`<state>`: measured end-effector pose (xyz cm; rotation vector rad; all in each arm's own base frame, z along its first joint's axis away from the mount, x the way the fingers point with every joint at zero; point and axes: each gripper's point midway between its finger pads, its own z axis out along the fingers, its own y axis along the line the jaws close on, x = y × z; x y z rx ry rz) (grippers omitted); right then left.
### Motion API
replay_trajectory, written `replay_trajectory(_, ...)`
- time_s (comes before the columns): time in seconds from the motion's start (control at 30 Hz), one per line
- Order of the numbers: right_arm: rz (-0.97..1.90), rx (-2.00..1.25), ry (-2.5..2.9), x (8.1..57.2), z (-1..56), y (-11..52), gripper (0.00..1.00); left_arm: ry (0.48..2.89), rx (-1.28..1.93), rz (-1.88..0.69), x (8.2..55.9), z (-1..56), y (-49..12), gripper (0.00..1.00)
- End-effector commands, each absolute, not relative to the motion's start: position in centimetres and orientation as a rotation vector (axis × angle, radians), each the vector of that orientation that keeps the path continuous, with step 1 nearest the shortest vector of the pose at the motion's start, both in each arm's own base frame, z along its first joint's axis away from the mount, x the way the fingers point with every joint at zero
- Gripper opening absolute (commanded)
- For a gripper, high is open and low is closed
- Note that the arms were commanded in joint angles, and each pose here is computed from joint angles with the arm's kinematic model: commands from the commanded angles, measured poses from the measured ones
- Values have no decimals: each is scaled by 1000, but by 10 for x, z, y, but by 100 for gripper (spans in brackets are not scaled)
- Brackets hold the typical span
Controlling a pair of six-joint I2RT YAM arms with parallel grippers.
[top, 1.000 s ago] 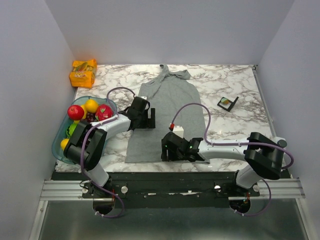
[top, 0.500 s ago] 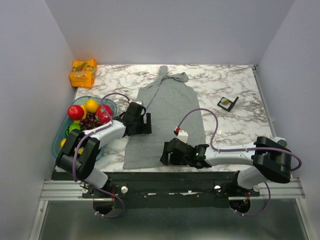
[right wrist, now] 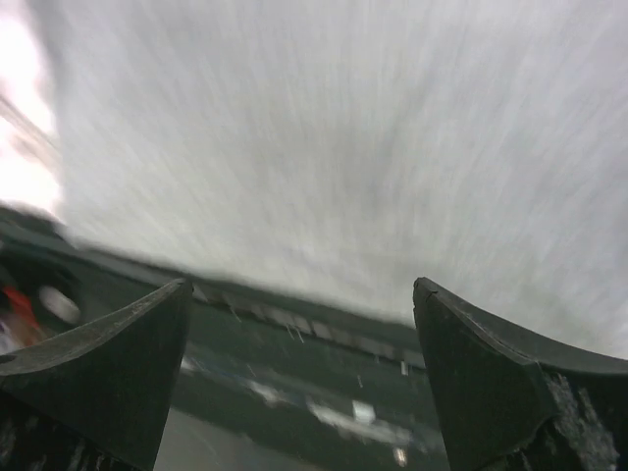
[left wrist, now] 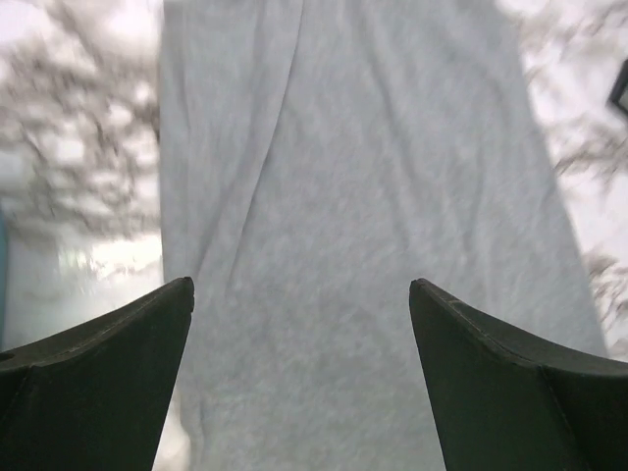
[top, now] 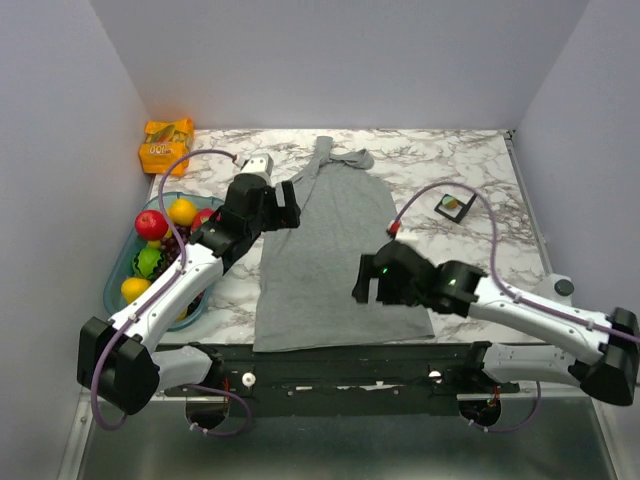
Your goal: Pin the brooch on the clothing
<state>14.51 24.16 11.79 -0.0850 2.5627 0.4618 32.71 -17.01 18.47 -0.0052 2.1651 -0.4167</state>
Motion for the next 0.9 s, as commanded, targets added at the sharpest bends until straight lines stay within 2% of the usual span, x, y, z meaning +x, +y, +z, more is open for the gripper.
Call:
replay_trajectory(0.0,324,-94,2390,211,178,186,100,1905,27,-334,360,268,-163,99)
replay_trajectory(0.13,280,-20,2306,275,220,152,99,1877,90,-294,370,268,-164,99)
replay_trajectory(0.37,232,126,2340,381,221,86,92,1925,147,-377,359,255,-175,99)
replay_trajectory(0.4,207,133,2391,396,202,79,91,1925,150,-379,358,254,-175,99)
replay_trajectory(0.6,107,216,2457,457,179,31,87,1937,148,-305,364,250,-165,99)
replay_trajectory(0.63,81,230,2519,461,156,25,86,1941,151,-307,365,249,-166,99)
replay_trajectory(0.87,-1,246,2617,492,109,1,81,1963,139,-324,369,243,-165,99)
